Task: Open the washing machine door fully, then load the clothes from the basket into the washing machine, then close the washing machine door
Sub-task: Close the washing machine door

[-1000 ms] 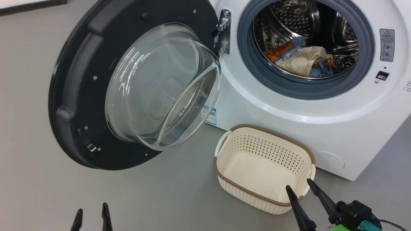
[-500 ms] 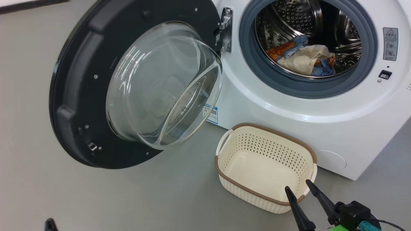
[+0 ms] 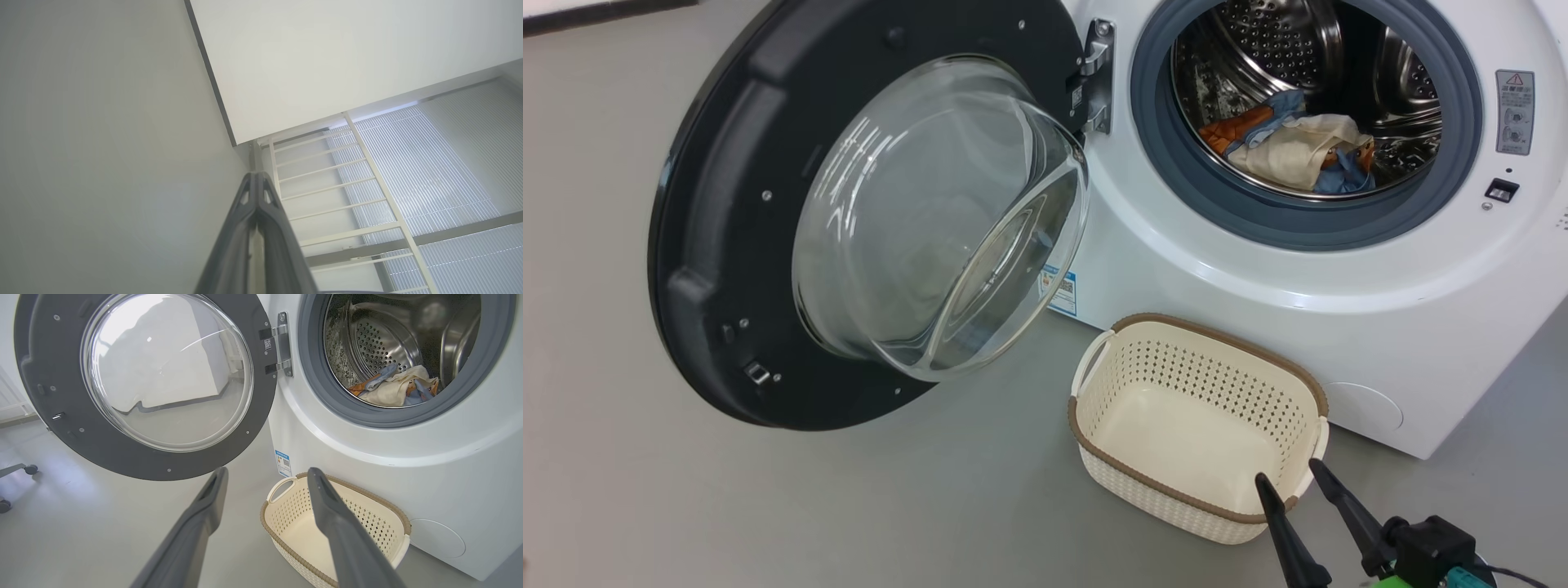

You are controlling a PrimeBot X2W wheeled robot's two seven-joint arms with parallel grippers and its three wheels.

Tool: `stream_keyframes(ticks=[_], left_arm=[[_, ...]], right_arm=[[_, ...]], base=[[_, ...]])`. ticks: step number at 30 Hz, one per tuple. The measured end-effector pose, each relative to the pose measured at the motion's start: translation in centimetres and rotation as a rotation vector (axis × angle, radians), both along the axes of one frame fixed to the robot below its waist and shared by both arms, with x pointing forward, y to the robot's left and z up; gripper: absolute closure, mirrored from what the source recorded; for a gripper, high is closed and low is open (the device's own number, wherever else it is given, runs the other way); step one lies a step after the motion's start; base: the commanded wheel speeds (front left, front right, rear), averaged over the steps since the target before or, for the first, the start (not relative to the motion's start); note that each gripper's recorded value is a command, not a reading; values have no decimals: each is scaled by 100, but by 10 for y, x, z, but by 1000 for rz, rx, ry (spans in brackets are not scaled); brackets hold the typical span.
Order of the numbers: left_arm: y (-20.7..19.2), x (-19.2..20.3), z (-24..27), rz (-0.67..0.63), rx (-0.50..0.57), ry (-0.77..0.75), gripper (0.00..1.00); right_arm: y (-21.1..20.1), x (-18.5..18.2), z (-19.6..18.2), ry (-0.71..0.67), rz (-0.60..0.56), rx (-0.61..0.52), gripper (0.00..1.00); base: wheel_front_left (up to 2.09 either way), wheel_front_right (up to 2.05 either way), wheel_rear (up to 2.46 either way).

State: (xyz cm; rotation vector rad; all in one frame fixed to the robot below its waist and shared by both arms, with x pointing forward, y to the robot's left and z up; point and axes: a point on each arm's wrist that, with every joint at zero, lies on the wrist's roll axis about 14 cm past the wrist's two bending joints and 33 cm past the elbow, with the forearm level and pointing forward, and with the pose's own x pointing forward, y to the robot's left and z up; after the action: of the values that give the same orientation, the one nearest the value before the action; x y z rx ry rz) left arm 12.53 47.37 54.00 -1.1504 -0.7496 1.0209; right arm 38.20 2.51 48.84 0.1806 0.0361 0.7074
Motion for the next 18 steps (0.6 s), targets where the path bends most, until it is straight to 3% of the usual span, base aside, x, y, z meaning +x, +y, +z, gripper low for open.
stream_keyframes(ticks=[11,18], left_arm=[[73,22,54,-77,-77,-135,100],[72,75,68,-177,-124,-186,100]], right_arm=[[-16,-6,-4,16,-45,-3,0],[-30,-5,-9,30,-83,-6,0]], base=[[0,0,0],[0,0,0]])
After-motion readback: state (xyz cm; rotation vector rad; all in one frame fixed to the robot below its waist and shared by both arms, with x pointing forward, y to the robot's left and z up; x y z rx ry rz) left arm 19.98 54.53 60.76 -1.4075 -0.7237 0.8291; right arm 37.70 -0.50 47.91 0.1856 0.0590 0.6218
